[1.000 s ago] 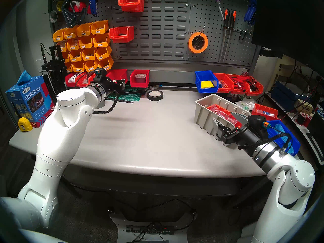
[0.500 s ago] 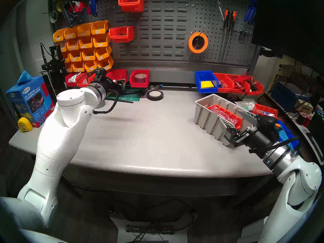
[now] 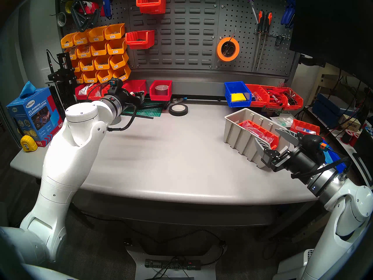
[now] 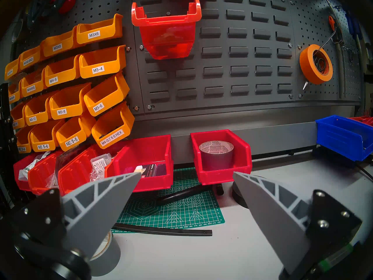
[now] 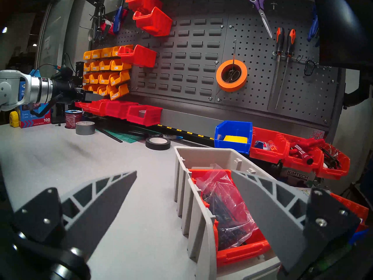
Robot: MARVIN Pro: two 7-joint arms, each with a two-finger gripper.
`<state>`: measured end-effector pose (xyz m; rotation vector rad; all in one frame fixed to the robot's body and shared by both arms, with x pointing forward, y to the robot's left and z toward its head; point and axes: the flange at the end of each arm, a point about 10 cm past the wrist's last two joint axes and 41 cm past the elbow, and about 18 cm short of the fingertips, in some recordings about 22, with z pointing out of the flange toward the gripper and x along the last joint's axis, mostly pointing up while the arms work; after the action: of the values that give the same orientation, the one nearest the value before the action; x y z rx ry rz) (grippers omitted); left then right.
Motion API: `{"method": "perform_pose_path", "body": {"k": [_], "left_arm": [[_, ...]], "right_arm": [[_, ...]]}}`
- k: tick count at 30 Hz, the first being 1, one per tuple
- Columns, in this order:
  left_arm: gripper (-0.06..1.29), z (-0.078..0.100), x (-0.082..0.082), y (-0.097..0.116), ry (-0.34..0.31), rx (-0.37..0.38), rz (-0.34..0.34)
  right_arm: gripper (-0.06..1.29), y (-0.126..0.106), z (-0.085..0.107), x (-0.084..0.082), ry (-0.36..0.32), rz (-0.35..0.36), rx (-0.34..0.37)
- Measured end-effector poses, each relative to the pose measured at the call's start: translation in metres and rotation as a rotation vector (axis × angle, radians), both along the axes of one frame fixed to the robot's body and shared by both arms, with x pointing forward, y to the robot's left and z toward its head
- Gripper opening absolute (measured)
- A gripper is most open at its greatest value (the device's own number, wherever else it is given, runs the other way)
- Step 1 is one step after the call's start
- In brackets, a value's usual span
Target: Hang all the unorganized tool boxes onto the wall
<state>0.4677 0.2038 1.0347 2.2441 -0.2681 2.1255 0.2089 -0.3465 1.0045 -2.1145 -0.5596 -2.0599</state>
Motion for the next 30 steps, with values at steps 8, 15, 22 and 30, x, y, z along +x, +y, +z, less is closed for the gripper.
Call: {"method": "perform_pose_path", "body": {"k": [8, 15, 22, 30], "left_arm": [[1.24, 0.0, 0.0, 0.0, -0.002, 0.0, -0.001], [1.24, 0.0, 0.0, 0.0, -0.004, 0.0, -0.001], [1.24, 0.001, 0.0, 0.0, -0.005, 0.0, -0.002], [1.24, 0.001, 0.0, 0.0, -0.006, 0.001, -0.002]], "right_arm": [[1.21, 0.004, -0.003, 0.012, 0.047, -0.032, -0.017], [1.21, 0.007, -0.006, 0.021, 0.087, -0.066, -0.032], [1.21, 0.01, -0.009, 0.029, 0.123, -0.098, -0.041], [1.21, 0.014, -0.01, 0.035, 0.136, -0.105, -0.05]]}}
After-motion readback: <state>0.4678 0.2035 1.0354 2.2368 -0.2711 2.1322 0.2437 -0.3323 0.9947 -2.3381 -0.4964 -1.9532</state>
